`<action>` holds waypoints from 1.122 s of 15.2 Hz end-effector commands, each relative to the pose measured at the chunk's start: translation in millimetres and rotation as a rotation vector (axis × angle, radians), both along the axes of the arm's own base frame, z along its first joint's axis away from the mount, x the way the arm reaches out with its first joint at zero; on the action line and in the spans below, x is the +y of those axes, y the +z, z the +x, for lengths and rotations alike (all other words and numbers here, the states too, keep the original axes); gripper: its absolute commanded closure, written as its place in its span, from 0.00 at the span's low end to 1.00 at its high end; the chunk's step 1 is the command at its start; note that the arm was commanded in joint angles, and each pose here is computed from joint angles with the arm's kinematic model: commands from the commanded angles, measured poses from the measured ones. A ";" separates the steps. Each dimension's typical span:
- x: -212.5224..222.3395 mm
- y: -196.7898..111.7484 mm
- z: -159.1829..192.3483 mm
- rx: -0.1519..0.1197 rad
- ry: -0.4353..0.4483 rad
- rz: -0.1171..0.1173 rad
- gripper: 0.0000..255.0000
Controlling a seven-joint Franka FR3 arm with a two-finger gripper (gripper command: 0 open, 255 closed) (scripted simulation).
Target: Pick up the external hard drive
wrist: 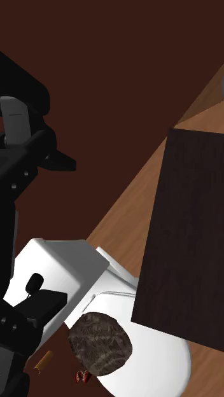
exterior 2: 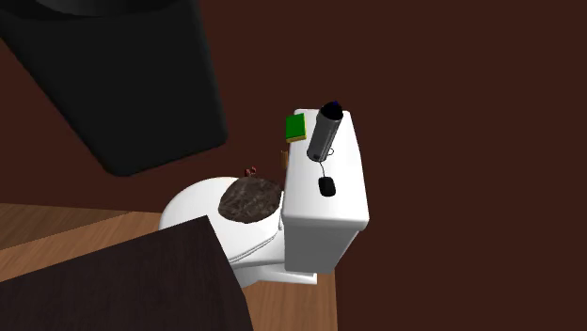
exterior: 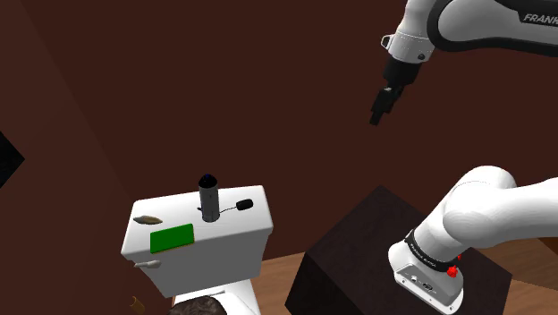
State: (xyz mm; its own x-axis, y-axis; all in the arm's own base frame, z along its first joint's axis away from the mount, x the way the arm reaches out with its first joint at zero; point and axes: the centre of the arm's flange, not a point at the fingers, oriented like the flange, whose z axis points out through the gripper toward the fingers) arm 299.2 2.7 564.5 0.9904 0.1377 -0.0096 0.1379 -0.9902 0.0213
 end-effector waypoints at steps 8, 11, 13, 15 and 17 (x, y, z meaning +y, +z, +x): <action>20.8 -72.0 49.3 -0.017 0.110 0.028 0.00; 32.0 -102.3 70.0 -0.025 0.158 0.041 0.00; 40.2 -122.4 83.7 -0.029 0.189 0.049 0.00; 48.9 -142.4 97.1 -0.034 0.221 0.057 0.00; 58.3 -162.2 110.4 -0.039 0.252 0.065 0.00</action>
State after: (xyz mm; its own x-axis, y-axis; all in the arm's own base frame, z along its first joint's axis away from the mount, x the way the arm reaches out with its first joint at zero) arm 403.4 55.3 414.6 0.9304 0.3644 0.0395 0.3656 -0.9303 -0.0287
